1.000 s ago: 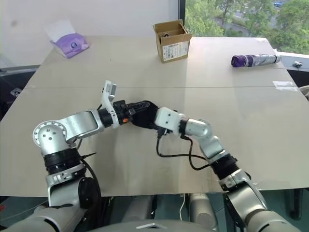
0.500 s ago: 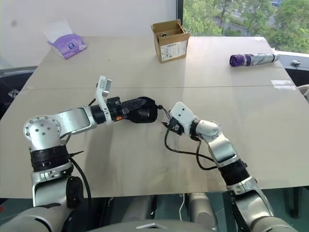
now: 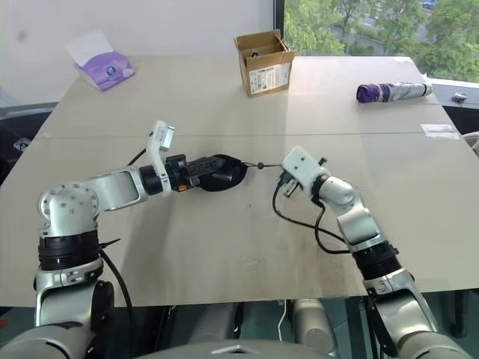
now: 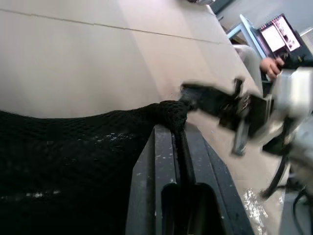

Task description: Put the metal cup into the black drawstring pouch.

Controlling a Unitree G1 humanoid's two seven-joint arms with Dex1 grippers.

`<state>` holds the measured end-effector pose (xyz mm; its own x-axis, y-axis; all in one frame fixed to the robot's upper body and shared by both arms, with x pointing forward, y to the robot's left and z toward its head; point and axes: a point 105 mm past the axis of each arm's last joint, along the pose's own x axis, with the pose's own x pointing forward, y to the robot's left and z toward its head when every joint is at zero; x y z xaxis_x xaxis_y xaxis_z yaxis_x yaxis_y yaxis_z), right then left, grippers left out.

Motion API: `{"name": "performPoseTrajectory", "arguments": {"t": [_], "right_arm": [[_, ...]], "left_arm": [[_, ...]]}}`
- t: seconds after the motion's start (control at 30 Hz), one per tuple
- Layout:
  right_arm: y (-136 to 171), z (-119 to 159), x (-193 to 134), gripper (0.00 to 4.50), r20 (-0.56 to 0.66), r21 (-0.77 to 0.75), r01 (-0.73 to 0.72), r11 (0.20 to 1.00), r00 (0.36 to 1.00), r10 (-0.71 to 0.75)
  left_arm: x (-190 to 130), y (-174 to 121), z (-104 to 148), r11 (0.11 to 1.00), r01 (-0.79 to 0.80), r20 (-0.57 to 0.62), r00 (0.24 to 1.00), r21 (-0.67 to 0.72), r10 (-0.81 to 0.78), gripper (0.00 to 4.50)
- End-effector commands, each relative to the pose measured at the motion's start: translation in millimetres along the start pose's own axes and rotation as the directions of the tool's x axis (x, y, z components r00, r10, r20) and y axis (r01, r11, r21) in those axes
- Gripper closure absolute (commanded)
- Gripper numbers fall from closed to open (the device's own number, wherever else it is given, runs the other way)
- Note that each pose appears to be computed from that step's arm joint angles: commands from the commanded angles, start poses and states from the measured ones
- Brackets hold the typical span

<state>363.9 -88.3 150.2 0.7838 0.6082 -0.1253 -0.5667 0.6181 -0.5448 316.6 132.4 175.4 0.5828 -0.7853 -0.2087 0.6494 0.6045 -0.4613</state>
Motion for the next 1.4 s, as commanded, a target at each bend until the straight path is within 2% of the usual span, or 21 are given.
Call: {"name": "performPoseTrajectory", "arguments": {"t": [0.03,0.1,0.33,0.47,0.63,0.77,0.87,0.97,1.03,1.07,1.17,1.23,1.3,1.4], "right_arm": [[-24,59,-17,4.50,0.141,-0.085,0.051,0.995,0.989,-0.039],[-26,73,-24,4.50,0.155,-0.114,0.042,0.993,0.988,-0.024],[-26,94,-33,4.50,0.148,-0.171,0.008,0.985,0.989,0.018],[-27,99,-35,4.50,0.145,-0.184,0.011,0.983,0.989,0.017],[-25,102,-36,4.50,0.142,-0.184,0.010,0.983,0.990,0.017],[-25,102,-37,4.50,0.136,-0.181,0.012,0.983,0.991,0.013],[-26,100,-38,4.50,0.127,-0.177,0.014,0.984,0.992,0.008],[-31,95,-39,4.50,0.117,-0.124,0.037,0.992,0.993,-0.023],[-55,83,-39,4.50,0.103,0.061,0.143,0.988,0.983,-0.149],[-74,68,-41,4.50,0.060,0.156,0.221,0.963,0.971,-0.233],[-121,13,-58,4.50,-0.100,0.295,0.421,0.858,0.906,-0.410],[-140,-22,-71,4.50,-0.200,0.282,0.510,0.813,0.860,-0.470],[-147,-44,-78,4.50,-0.254,0.276,0.544,0.792,0.836,-0.486],[-129,-63,-74,4.50,-0.289,0.253,0.477,0.842,0.868,-0.405]], "left_arm": [[5,-29,15,0.971,0.107,0.014,0.993,0.214,-0.113,2.65],[15,-35,21,0.945,0.132,0.013,0.990,0.301,-0.142,1.76],[63,-46,21,0.854,0.194,-0.022,0.978,0.482,-0.210,1.76],[83,-53,28,0.828,0.230,-0.008,0.965,0.511,-0.263,1.76],[93,-57,28,0.804,0.256,-0.012,0.955,0.537,-0.296,1.76],[96,-59,26,0.802,0.277,-0.016,0.948,0.530,-0.317,2.96],[97,-60,26,0.802,0.281,-0.012,0.946,0.527,-0.323,4.29],[97,-59,24,0.803,0.283,-0.027,0.948,0.525,-0.317,4.34],[97,-52,15,0.813,0.279,-0.068,0.956,0.512,-0.285,4.34],[96,-47,7,0.821,0.277,-0.099,0.960,0.499,-0.264,4.34],[87,-26,-21,0.849,0.254,-0.190,0.964,0.463,-0.185,4.34],[80,-17,-35,0.860,0.235,-0.227,0.963,0.453,-0.144,4.34],[75,-12,-42,0.867,0.220,-0.238,0.964,0.447,-0.122,4.34],[73,-15,-43,0.871,0.211,-0.229,0.966,0.444,-0.118,4.34]]}}
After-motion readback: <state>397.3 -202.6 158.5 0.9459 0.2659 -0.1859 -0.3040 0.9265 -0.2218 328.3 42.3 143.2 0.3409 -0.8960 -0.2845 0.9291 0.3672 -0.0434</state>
